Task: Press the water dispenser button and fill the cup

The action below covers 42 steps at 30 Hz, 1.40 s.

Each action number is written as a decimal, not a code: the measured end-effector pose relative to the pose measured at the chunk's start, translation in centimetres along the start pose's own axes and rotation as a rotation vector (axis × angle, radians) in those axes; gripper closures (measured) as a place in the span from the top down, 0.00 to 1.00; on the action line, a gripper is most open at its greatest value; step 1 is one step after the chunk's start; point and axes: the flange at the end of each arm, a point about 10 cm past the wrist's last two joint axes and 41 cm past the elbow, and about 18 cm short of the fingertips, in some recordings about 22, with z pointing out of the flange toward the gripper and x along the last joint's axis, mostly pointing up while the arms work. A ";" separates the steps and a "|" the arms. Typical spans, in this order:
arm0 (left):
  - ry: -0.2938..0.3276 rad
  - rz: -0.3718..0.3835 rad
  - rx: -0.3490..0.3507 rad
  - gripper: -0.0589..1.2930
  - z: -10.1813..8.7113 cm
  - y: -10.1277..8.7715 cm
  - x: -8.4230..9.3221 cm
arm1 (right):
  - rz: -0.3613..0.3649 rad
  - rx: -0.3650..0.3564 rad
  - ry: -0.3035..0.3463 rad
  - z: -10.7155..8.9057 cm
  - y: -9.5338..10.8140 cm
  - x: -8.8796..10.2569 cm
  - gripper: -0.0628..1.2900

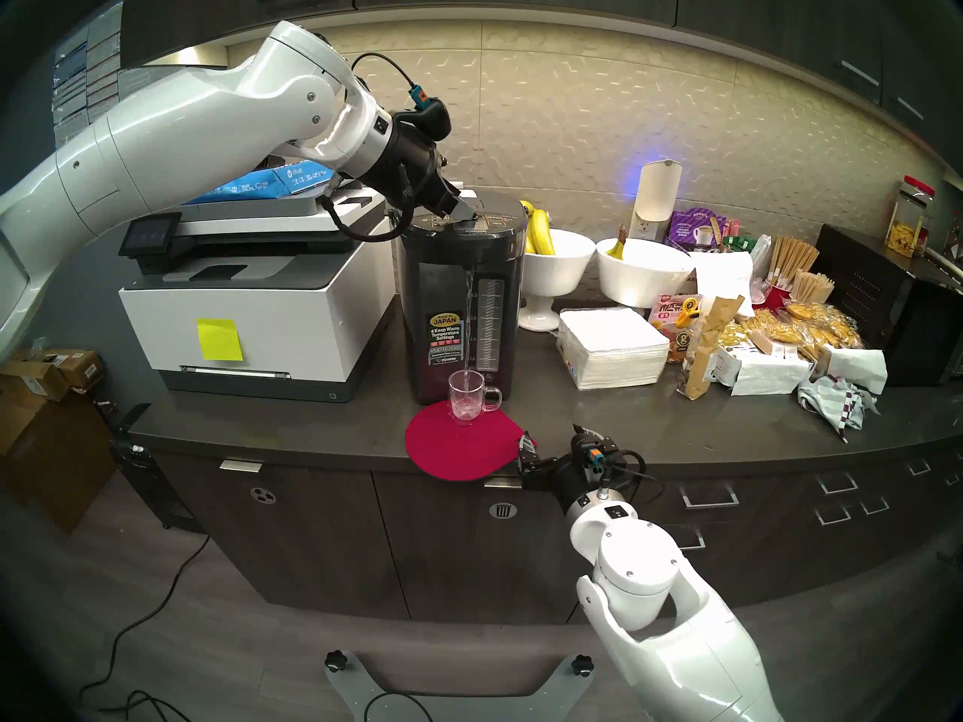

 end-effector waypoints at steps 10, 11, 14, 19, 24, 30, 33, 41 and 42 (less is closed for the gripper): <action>0.002 0.000 0.003 0.03 0.0 0.1 0.0 | 0.000 0.000 0.000 0.0 0.0 0.0 0.97; 0.002 -0.001 0.003 0.03 0.0 0.1 0.0 | 0.000 0.000 0.000 0.0 0.0 0.0 0.97; 0.003 -0.003 0.003 0.03 0.0 0.1 0.0 | 0.000 0.000 0.000 0.0 0.0 0.0 0.97; 0.004 -0.006 0.003 0.03 0.0 0.1 0.0 | 0.000 0.001 0.000 0.0 0.0 0.0 0.97; 0.005 -0.009 0.004 0.03 0.0 0.1 0.0 | 0.000 0.001 0.001 0.0 0.0 0.0 0.97; 0.006 -0.011 0.004 0.03 0.1 0.2 0.0 | 0.000 0.001 0.001 0.0 0.0 0.0 0.97; 0.006 -0.011 0.004 0.03 0.1 0.2 0.0 | 0.000 0.000 0.001 0.0 0.0 0.0 0.97; 0.008 -0.012 0.004 0.03 0.2 0.2 0.0 | 0.000 0.000 0.001 0.0 0.0 0.0 0.97; 0.009 -0.012 0.004 0.03 0.2 0.2 0.0 | 0.000 0.000 0.001 0.0 0.0 0.0 0.97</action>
